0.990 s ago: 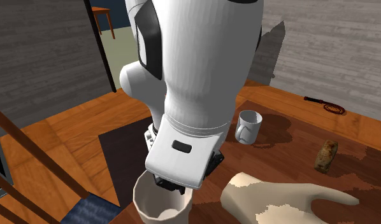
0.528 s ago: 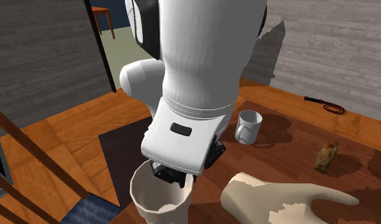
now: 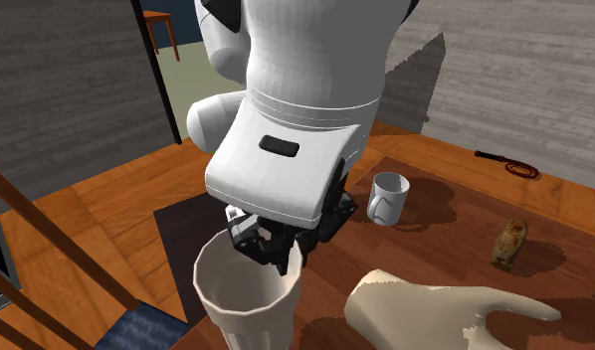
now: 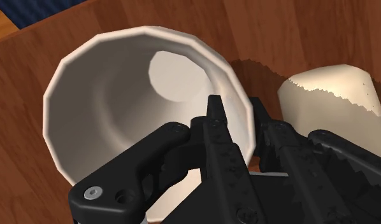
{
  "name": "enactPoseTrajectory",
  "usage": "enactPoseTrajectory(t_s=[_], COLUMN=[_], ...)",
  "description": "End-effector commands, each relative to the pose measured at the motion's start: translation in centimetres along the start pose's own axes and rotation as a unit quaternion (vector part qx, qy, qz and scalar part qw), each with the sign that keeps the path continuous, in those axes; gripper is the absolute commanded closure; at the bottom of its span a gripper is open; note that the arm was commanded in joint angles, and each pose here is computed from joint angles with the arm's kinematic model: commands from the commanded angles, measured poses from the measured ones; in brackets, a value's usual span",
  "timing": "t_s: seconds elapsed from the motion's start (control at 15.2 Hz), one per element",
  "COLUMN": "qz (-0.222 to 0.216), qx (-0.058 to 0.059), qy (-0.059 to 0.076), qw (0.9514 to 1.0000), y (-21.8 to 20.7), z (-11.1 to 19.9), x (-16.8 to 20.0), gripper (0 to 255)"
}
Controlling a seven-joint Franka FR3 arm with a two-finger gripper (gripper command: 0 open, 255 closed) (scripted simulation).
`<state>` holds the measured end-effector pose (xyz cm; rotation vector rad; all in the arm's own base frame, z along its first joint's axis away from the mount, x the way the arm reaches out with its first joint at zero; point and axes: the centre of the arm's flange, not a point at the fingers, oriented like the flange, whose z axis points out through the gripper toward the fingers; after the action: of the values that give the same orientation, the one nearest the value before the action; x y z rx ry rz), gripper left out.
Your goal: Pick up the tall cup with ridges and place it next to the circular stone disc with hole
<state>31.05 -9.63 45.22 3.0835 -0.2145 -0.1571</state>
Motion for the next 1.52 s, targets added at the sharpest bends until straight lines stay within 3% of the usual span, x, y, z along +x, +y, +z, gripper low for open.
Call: enactPoseTrajectory(t_s=[0.0, 1.45], qz=[0.0, 0.0], qx=[0.0, 0.0], qy=[0.0, 0.0], qw=[1.0, 1.0], y=[0.0, 0.6], z=[-1.2, -12.7], x=[-0.2, -1.3], gripper=[255, 255])
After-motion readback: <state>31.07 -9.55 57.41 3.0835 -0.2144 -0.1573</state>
